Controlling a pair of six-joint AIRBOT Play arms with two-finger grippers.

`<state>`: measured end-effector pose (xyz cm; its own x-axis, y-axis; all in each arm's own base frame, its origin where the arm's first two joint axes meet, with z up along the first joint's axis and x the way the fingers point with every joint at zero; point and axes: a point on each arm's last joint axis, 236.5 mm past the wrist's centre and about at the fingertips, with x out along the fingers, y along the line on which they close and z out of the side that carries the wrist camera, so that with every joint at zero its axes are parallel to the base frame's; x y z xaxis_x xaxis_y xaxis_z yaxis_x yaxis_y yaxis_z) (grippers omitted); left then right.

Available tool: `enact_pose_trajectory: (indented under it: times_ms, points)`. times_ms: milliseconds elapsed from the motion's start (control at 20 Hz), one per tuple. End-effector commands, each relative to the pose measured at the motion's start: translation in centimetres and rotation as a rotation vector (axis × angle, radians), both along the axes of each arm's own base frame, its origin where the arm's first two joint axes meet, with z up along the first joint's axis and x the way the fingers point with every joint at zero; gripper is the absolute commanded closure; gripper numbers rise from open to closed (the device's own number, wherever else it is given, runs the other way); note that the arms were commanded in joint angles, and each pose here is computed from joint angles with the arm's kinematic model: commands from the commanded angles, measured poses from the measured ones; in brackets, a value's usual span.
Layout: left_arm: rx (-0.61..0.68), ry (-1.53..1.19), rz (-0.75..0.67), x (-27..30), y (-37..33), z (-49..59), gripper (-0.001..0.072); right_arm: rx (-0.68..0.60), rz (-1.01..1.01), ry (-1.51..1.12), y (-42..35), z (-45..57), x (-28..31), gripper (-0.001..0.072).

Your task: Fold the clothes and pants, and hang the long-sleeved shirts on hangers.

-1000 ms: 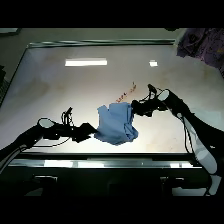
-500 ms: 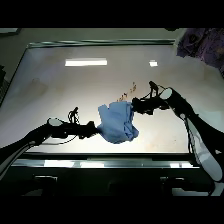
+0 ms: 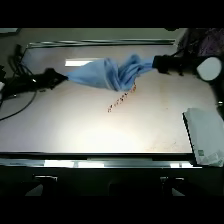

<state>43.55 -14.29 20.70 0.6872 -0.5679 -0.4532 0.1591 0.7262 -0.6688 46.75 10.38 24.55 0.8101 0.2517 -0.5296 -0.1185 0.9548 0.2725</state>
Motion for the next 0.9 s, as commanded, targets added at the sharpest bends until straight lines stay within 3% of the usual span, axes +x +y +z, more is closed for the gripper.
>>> enact_pose_trajectory:
  times_ms: [0, 250, 450, 650, 850]
  points:
    - [0.123, -0.373, 0.204, -2.9, 7.4, 16.7, 0.0694, -0.075, -0.112, -0.38, -4.5, 16.7, -5.0, 0.0676]
    - [0.132, -0.621, 0.236, -11.6, 7.4, 26.3, 0.0693, -0.004, -0.09, -0.629, -5.1, 27.0, -15.4, 0.0675]
    - [0.098, -0.633, 0.212, -14.0, 6.4, 27.2, 0.0692, 0.104, 0.016, -0.642, -2.6, 28.1, -18.4, 0.0675]
    - [0.085, -0.586, 0.205, -12.0, 6.4, 25.9, 0.0692, 0.119, 0.035, -0.608, -1.3, 26.6, -14.0, 0.0675]
    - [0.081, -0.434, 0.146, -5.6, 5.1, 20.6, 0.0692, 0.119, 0.033, -0.384, 0.7, 17.8, -3.1, 0.0675]
